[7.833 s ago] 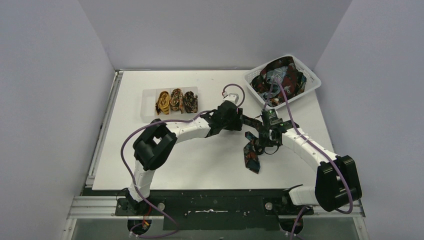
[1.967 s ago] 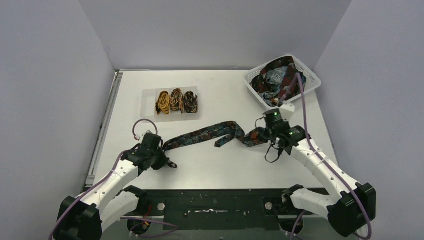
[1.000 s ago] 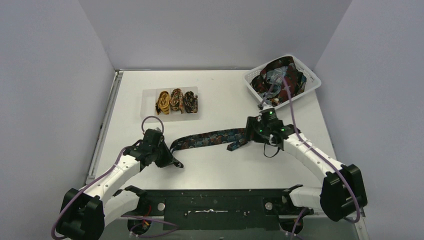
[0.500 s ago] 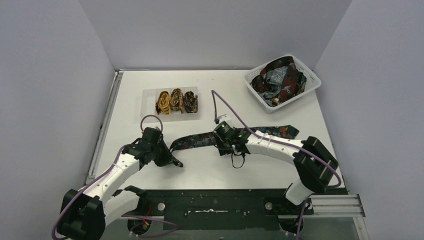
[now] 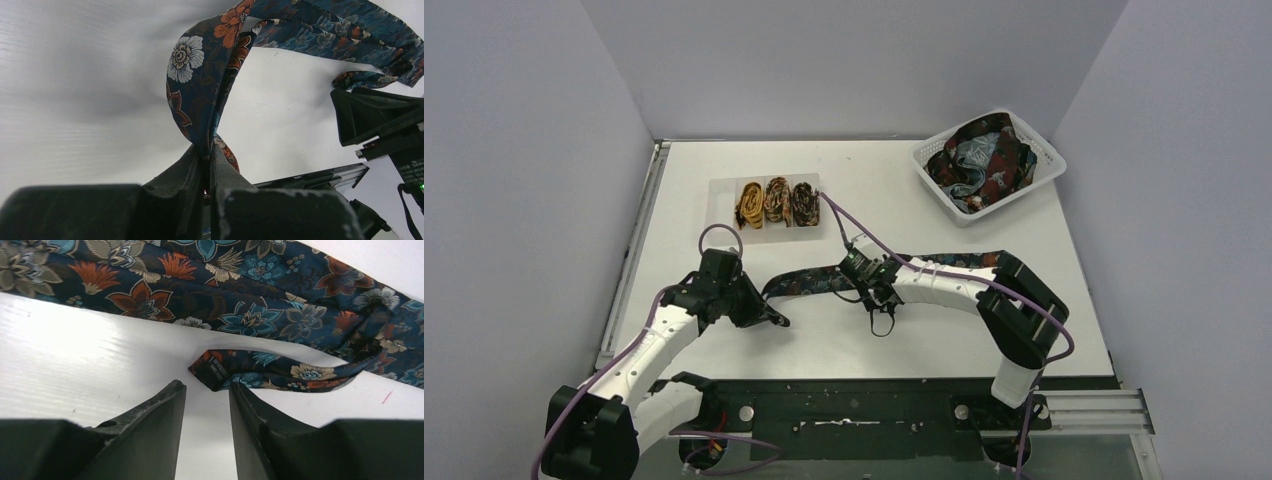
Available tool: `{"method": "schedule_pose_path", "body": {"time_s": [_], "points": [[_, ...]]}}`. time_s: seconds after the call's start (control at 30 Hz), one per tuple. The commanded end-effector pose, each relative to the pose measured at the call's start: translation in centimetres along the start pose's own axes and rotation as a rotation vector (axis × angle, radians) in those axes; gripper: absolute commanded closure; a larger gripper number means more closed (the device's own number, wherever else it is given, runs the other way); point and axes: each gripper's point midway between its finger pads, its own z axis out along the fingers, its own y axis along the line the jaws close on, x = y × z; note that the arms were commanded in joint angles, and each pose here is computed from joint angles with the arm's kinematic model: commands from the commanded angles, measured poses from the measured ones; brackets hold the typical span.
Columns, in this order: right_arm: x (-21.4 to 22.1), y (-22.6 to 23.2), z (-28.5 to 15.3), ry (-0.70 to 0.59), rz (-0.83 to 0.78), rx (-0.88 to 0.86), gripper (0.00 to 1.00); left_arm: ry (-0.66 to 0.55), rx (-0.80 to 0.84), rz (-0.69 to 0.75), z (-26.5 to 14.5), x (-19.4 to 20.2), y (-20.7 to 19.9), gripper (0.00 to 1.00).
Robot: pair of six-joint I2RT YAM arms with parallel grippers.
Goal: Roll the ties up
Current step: Flatten out the tie at the center of the board.
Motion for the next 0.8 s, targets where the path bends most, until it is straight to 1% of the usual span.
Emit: {"method": "schedule_pose_path", "body": {"time_s": [0.0, 0.1, 0.13, 0.2, 0.3, 0.43, 0.53, 0.63, 0.77], "points": [[-1.6, -0.1, 0.8, -0.022, 0.017, -0.012, 0.70, -0.010, 0.068, 0.016, -0.3, -0.4, -1.3, 1.00], [-1.0, 0.0, 1.2, -0.006, 0.011, -0.018, 0.75, -0.008, 0.060, 0.009, -0.2, -0.4, -0.9, 1.00], [-0.7, -0.2, 1.4, 0.003, 0.009, -0.012, 0.79, -0.009, 0.063, 0.009, -0.2, -0.4, -0.9, 1.00], [-0.4, -0.6, 1.7, 0.014, 0.013, -0.005, 0.85, -0.004, 0.063, 0.009, -0.1, -0.2, -0.8, 1.00], [-0.3, -1.0, 1.8, 0.018, 0.018, -0.016, 0.99, -0.001, 0.060, 0.014, 0.0, -0.2, -0.6, 1.00], [-2.5, -1.8, 0.3, -0.046, 0.036, -0.008, 1.00, 0.005, 0.049, 0.017, 0.1, -0.2, -0.2, 1.00], [-4.3, -4.2, -1.1, -0.099, 0.081, 0.039, 1.00, 0.009, 0.045, 0.014, 0.2, -0.1, 0.0, 1.00], [-5.1, -8.1, -1.3, -0.119, 0.172, 0.085, 1.00, 0.006, 0.044, 0.008, 0.2, -0.2, 0.2, 1.00], [-3.6, -15.5, 0.9, -0.090, 0.335, 0.202, 1.00, 0.011, 0.051, 0.005, 0.3, -0.1, 0.2, 1.00]]}}
